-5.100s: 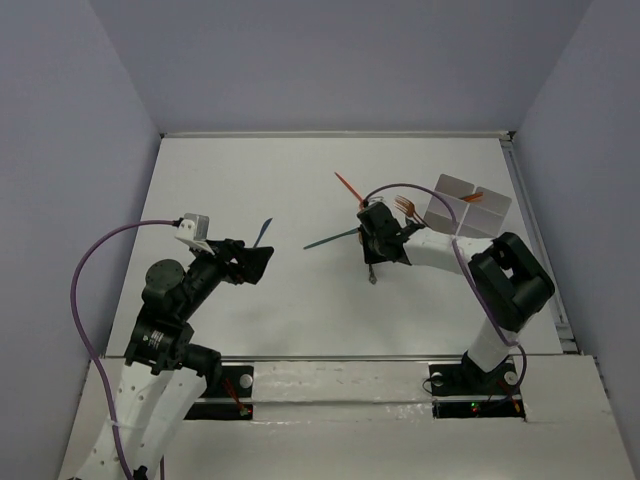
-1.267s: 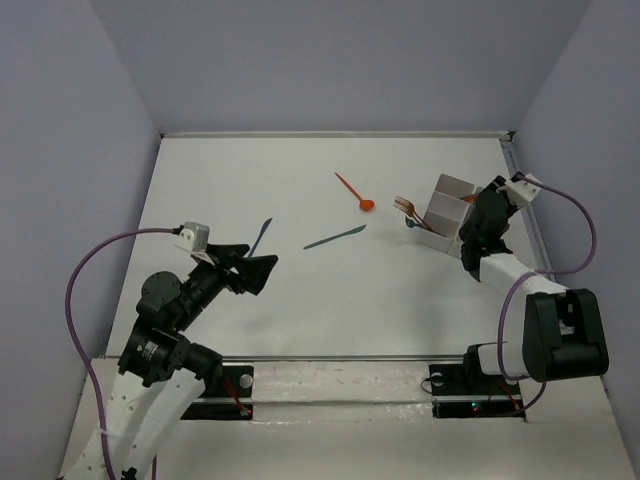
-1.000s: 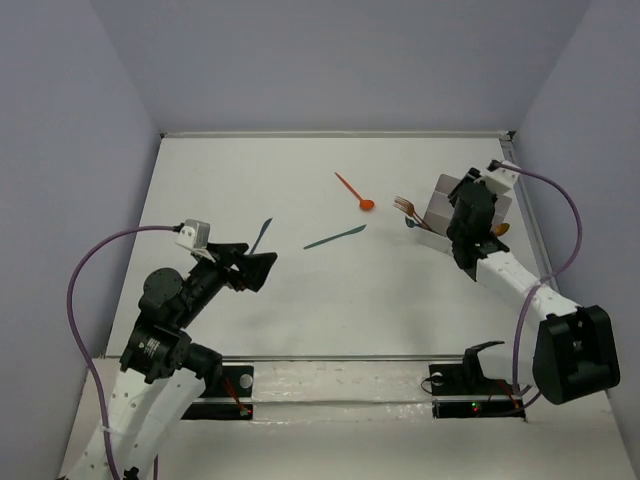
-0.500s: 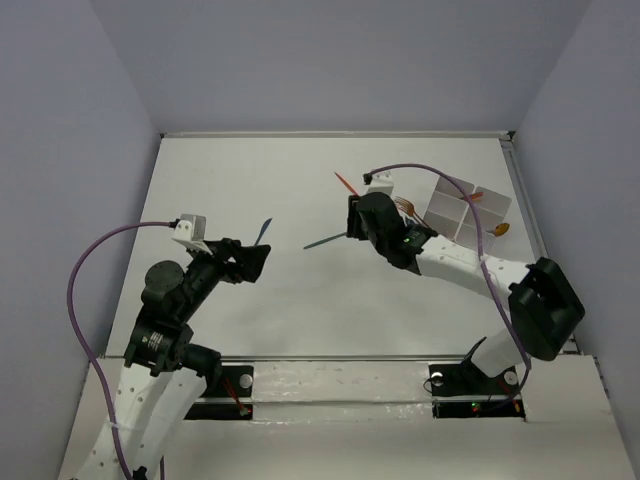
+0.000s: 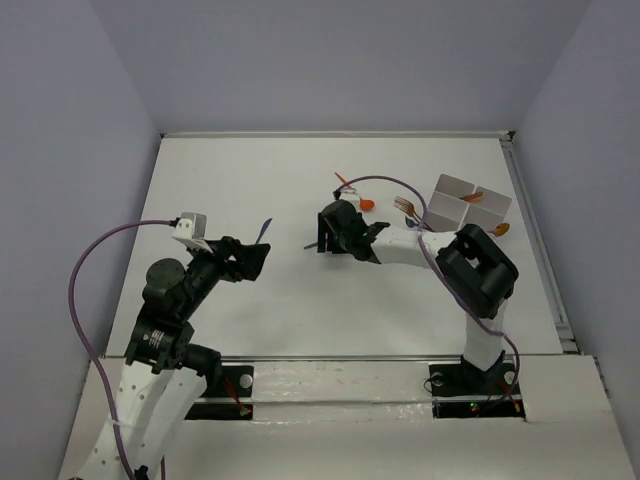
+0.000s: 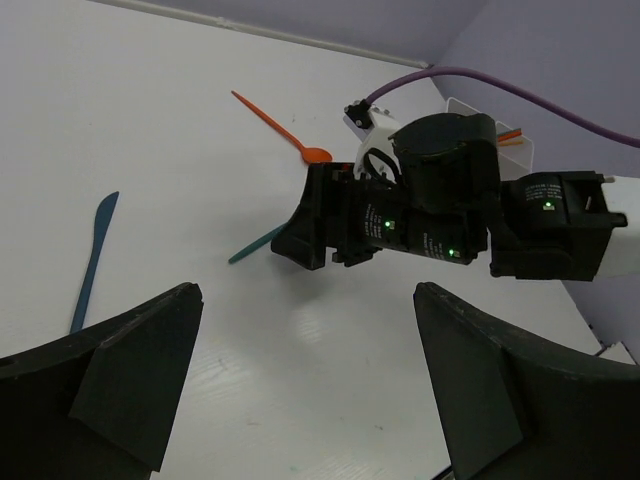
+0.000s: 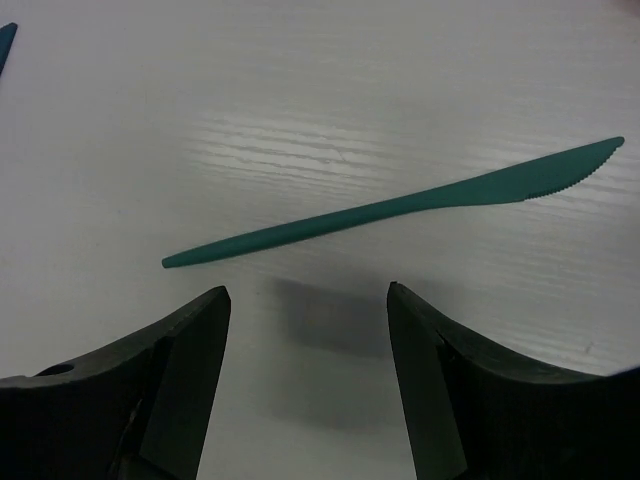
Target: Sort the eating utensils into containers
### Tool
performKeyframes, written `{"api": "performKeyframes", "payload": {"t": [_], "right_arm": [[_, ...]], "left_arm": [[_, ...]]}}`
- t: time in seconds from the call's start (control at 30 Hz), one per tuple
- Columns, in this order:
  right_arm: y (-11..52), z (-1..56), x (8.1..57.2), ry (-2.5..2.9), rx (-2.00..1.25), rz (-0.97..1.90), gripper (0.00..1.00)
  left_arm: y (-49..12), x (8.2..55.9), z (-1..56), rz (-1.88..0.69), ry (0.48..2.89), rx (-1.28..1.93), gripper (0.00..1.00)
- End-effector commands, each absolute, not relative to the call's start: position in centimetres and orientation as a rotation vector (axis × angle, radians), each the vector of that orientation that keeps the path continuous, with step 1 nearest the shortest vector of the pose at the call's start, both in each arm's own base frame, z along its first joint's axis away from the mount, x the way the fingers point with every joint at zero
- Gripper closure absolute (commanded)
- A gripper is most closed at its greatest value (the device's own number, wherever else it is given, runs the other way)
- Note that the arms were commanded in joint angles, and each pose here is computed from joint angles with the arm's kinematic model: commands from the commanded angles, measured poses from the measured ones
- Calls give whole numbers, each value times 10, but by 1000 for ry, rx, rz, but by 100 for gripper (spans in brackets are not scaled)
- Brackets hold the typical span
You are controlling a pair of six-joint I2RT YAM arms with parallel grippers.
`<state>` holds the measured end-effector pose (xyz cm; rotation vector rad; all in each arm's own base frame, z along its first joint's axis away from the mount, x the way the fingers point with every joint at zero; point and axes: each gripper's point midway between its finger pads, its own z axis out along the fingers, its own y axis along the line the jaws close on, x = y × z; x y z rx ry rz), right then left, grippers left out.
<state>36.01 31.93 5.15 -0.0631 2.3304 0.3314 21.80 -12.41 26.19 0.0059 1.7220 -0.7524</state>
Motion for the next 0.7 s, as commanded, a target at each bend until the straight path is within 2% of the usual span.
{"api": "performKeyframes", "payload": {"t": [0.0,0.4,0.67], "right_arm": [[335,63,377,2292,38,368,30],[317,35,405,2327,132,218,26],[289,18,406,2388,-8,-40,37]], "left_arm": [[-125,218,287,-763,1645,31,1],[-126,214,289,-774,1635,40,1],[-128,212,291,-782,1628,51,1]]}}
